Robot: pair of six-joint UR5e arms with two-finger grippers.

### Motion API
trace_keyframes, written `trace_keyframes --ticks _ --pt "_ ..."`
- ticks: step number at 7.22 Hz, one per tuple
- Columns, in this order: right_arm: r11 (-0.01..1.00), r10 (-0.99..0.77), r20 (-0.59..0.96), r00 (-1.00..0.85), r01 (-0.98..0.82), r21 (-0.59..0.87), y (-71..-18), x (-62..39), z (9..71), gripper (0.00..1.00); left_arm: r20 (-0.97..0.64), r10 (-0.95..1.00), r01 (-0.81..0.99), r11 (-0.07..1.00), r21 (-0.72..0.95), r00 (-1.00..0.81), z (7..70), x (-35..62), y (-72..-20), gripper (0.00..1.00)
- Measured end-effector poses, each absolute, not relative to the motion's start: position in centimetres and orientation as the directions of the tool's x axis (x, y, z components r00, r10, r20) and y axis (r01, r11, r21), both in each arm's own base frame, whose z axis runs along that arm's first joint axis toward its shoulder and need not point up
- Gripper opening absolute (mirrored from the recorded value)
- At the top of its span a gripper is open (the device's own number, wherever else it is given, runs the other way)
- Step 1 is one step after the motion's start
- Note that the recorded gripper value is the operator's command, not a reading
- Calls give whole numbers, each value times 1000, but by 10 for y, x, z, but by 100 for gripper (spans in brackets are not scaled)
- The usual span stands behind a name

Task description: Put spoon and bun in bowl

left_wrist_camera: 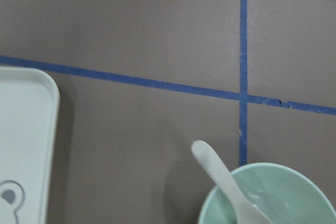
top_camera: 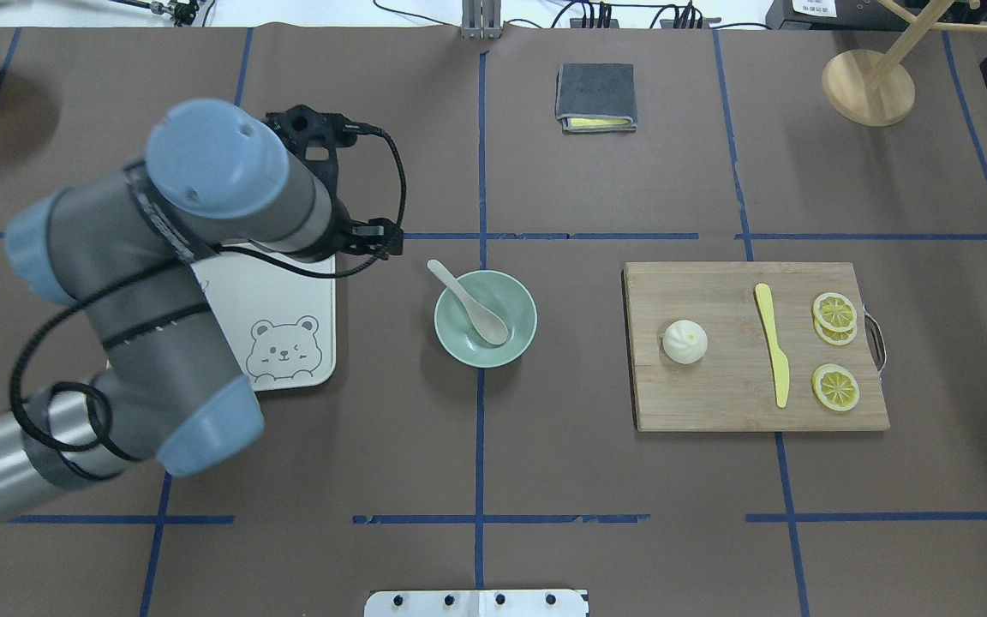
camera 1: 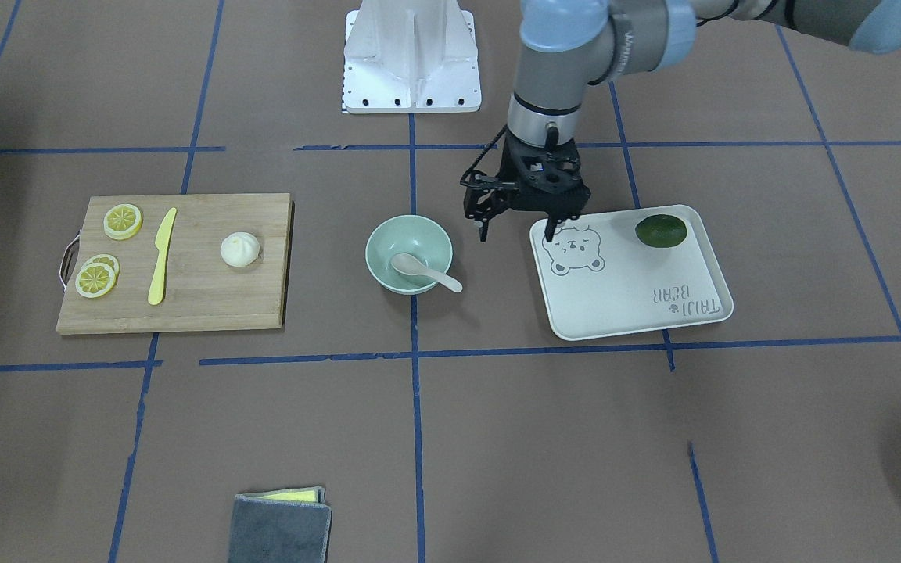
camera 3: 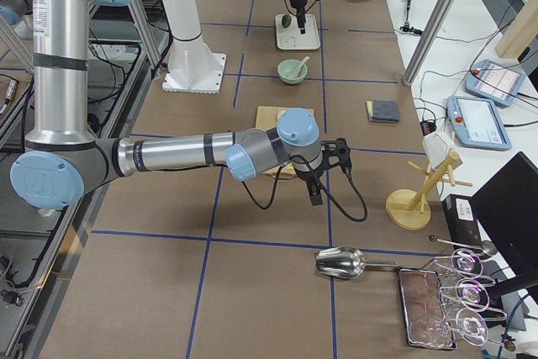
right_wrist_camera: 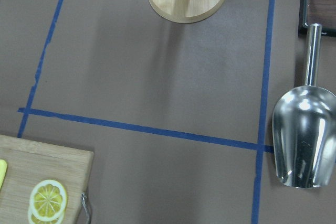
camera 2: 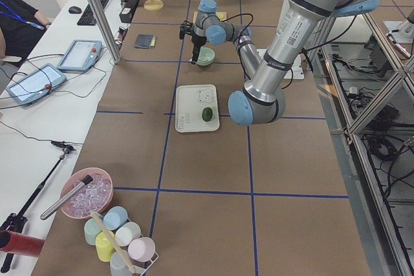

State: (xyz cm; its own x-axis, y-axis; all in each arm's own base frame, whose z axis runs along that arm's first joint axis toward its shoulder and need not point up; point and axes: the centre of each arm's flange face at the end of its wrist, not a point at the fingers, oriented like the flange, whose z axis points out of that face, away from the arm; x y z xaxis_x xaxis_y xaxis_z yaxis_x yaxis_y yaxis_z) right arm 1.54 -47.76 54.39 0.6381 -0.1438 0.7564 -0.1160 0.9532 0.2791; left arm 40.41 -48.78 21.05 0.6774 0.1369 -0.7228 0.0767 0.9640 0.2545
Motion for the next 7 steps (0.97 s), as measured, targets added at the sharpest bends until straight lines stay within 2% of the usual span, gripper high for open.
trace_keyframes --ticks 2,4,5,7 --pt "946 -126 814 567 -179 271 -475 -33 511 100 -641 294 -107 943 314 709 295 275 -550 100" --pt "948 -174 831 529 -138 287 -469 -89 479 100 -604 338 -184 935 304 722 403 142 -581 100" --pt "954 -188 830 525 -102 281 -465 -112 456 100 -613 327 -184 940 286 719 452 79 -577 100" --pt "972 -190 807 559 -11 237 -449 -163 397 100 -665 260 -130 962 239 700 538 -21 -529 100"
